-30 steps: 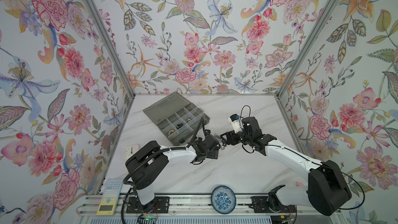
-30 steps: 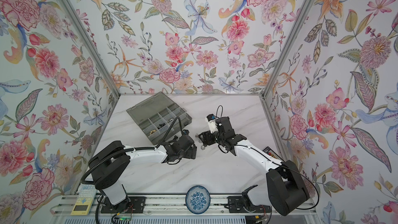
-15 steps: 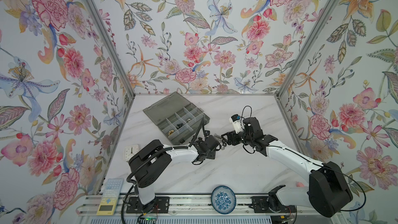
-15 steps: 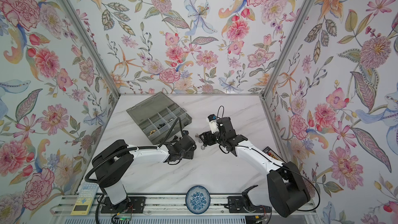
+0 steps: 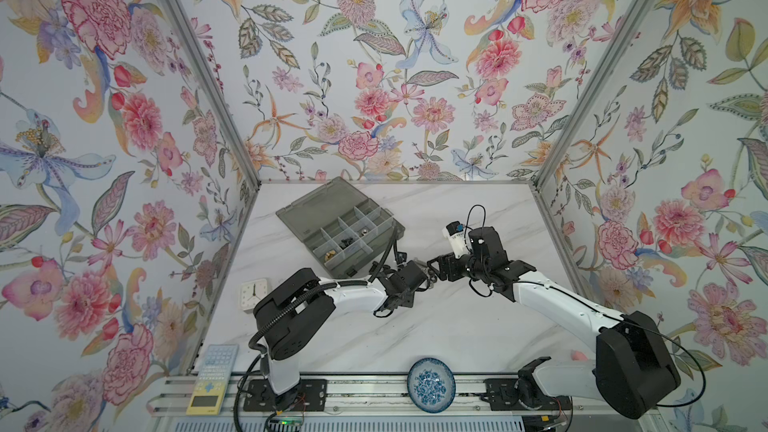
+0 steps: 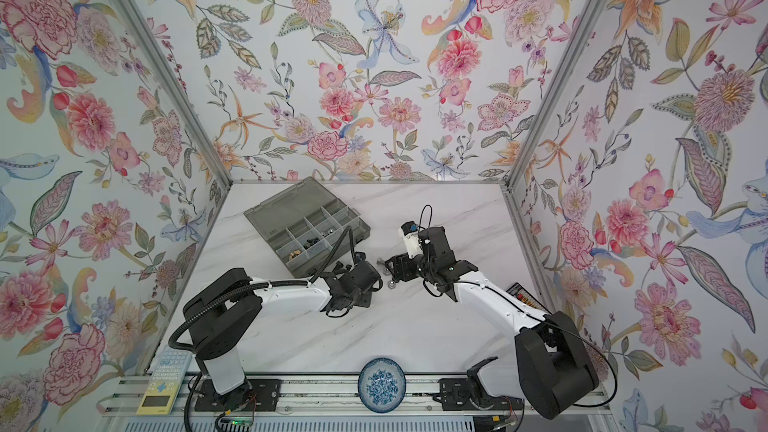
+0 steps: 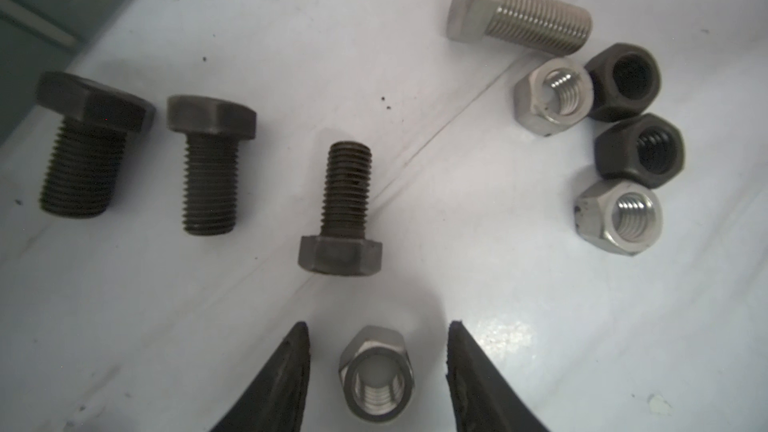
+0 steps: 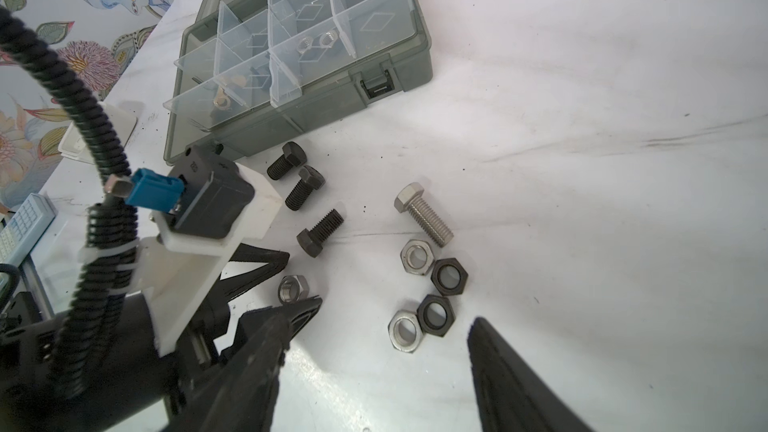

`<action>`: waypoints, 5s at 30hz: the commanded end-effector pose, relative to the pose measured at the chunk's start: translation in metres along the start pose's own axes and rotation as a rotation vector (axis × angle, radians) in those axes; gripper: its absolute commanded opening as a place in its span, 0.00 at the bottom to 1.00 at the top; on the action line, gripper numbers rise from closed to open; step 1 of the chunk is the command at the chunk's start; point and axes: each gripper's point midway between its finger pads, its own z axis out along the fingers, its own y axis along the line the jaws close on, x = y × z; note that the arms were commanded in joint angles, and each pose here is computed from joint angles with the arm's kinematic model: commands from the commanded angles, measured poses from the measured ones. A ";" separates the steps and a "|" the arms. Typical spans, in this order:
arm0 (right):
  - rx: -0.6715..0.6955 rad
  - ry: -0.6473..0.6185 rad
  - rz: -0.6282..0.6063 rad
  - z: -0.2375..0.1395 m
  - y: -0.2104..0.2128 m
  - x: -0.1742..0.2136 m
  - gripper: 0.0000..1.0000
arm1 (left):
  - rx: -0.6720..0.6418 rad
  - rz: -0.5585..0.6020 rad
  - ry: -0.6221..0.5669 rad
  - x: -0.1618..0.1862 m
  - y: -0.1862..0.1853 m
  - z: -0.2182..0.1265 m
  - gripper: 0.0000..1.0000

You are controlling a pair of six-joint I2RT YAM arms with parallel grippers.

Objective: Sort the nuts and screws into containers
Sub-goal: 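Lower the left gripper and close it on a silver hex nut, then lift the silver hex nut and carry it over the box compartment, then lower the left gripper into the compartment and release the nut, then withdraw the left gripper from the box toward the remaining silver nuts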

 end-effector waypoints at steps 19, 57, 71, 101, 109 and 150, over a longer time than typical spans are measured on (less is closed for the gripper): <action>0.005 0.000 0.003 -0.002 -0.003 0.003 0.73 | -0.082 0.049 0.069 0.021 0.013 0.008 0.33; -0.047 0.001 0.047 0.005 0.003 0.004 0.75 | -0.093 -0.066 -0.367 -0.221 0.146 -0.045 0.05; -0.053 0.000 0.055 0.005 0.004 0.003 0.75 | -0.079 -0.074 -0.284 -0.214 0.163 0.008 0.05; -0.048 0.007 0.055 0.005 0.003 0.006 0.76 | -0.038 -0.094 -0.260 -0.212 0.159 0.029 0.21; -0.044 0.009 0.054 0.005 0.002 0.007 0.76 | -0.034 -0.109 -0.294 -0.219 0.159 0.018 0.40; 0.140 -0.040 0.228 -0.024 -0.077 0.024 0.77 | 0.269 0.053 -0.151 -0.075 -0.053 -0.011 0.75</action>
